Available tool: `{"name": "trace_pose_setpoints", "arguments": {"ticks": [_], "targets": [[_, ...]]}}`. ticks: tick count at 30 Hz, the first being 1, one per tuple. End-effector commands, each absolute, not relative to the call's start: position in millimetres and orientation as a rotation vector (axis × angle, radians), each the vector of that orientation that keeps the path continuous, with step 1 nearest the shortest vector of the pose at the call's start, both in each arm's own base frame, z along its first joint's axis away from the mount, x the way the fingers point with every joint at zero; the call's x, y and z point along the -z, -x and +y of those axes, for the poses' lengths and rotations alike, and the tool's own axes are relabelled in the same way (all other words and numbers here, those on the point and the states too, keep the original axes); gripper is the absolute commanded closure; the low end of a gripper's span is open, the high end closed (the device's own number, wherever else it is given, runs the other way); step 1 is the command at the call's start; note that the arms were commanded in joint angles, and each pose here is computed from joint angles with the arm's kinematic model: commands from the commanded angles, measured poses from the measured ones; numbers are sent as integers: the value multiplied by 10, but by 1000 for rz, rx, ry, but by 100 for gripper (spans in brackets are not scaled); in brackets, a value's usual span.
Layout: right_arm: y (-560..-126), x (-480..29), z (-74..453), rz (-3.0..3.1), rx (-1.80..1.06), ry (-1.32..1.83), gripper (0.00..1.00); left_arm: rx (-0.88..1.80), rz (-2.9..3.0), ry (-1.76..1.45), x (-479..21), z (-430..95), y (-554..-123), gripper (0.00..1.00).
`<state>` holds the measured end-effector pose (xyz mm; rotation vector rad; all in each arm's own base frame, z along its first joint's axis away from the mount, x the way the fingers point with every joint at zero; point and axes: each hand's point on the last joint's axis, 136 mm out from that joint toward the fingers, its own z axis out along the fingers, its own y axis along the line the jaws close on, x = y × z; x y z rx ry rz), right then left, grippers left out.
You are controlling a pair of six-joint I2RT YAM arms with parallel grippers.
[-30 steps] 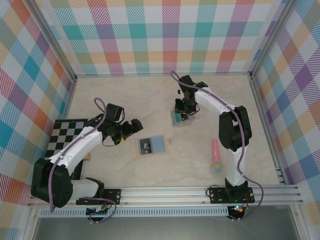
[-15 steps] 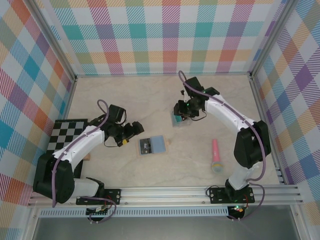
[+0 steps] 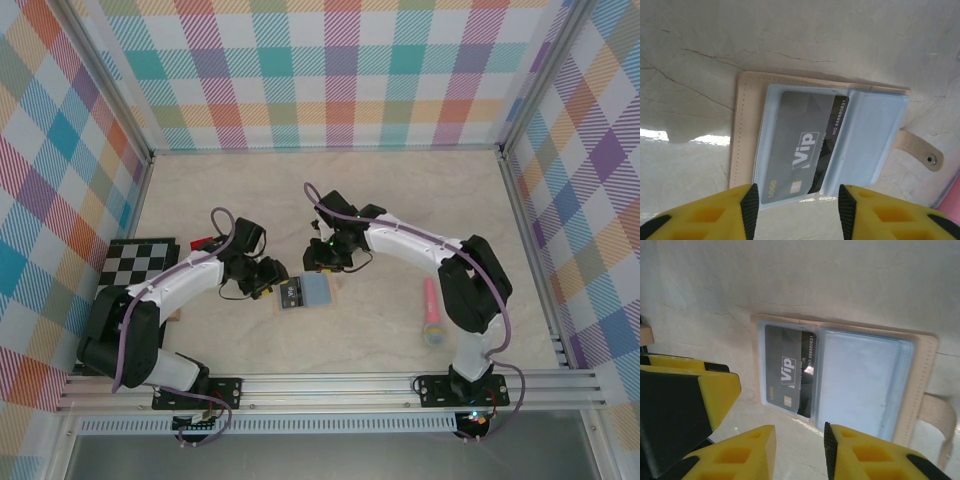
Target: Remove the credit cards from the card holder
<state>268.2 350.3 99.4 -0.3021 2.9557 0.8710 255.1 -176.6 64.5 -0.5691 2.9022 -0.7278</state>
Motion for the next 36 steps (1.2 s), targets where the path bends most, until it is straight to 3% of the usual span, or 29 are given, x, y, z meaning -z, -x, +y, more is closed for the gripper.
{"name": "trace_pose_setpoints", "arguments": {"ticks": [1, 12, 36], "targets": [[-2634, -938, 3700, 2969, -1036, 283, 71, 748, 2902, 554, -584, -1853, -2557, 58], [-2618, -545, 3790, 3054, -1002, 268, 77, 677, 2937, 563, -404, -1820, -2556, 74], [-2554, -289, 3850, 3137, -988, 319, 83, 568, 3026, 649, -75, -1717, -2411, 81]]}}
